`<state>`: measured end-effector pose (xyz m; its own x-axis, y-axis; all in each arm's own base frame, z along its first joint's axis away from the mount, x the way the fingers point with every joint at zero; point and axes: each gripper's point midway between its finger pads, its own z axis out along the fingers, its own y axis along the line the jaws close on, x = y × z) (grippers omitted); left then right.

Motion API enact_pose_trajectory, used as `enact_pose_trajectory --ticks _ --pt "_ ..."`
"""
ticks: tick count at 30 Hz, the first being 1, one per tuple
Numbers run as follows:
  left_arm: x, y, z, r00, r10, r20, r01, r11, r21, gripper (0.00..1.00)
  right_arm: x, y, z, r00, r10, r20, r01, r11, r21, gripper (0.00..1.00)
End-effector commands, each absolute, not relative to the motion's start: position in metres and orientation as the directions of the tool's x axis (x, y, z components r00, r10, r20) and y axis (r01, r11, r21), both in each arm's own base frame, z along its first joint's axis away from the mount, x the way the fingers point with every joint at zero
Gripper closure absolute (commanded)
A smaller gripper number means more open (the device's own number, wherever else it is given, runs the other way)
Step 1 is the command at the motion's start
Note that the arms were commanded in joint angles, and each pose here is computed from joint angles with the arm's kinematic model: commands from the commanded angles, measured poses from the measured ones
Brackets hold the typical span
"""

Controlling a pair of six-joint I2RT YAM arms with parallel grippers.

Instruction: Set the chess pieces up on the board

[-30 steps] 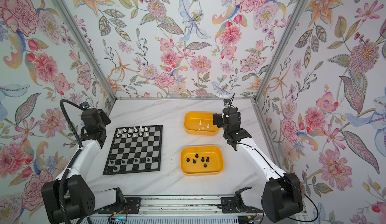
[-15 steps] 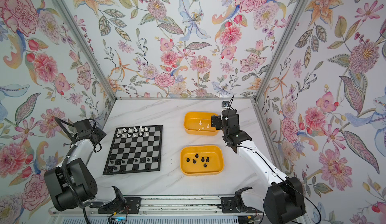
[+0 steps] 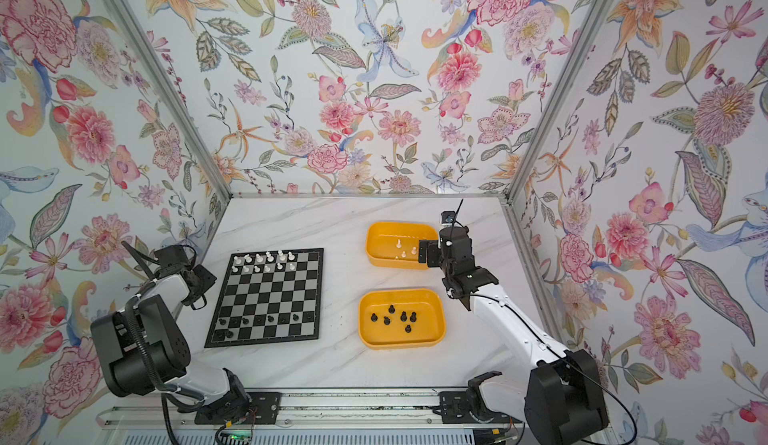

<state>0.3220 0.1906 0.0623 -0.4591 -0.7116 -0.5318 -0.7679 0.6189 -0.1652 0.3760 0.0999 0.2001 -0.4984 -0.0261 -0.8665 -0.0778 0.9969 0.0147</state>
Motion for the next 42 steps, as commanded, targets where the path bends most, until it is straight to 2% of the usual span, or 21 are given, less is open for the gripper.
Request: enact_pose_trajectory --ticks 1,5,15,26,36,42 --pt "0.315 0.199 0.059 -0.472 -0.706 -0.528 -0.781 0.613 -0.121 0.64 0.369 0.101 0.196 -0.5 0.013 -0.866 -0.073 0.996 0.057 0.01" --pt "0.309 0.197 0.034 -0.496 -0.725 -0.479 -0.789 0.606 -0.101 0.65 0.367 0.1 0.188 -0.511 0.02 -0.859 -0.067 0.996 0.063 0.01" --pt "0.307 0.188 0.022 -0.499 -0.742 -0.448 -0.785 0.606 -0.128 0.66 0.37 0.101 0.179 -0.533 0.017 -0.846 -0.07 0.996 0.064 0.01" --pt "0.315 0.168 0.016 -0.472 -0.77 -0.429 -0.757 0.603 -0.251 0.69 0.379 0.104 0.175 -0.547 0.018 -0.837 -0.086 0.993 0.077 0.01" --pt "0.334 0.149 0.019 -0.507 -0.739 -0.443 -0.688 0.657 -0.309 0.69 0.381 0.106 0.175 -0.553 0.025 -0.833 -0.096 0.991 0.093 0.01" --pt "0.346 0.134 0.018 -0.557 -0.704 -0.441 -0.645 0.701 -0.304 0.76 0.38 0.106 0.173 -0.559 0.029 -0.829 -0.093 0.991 0.098 0.01"
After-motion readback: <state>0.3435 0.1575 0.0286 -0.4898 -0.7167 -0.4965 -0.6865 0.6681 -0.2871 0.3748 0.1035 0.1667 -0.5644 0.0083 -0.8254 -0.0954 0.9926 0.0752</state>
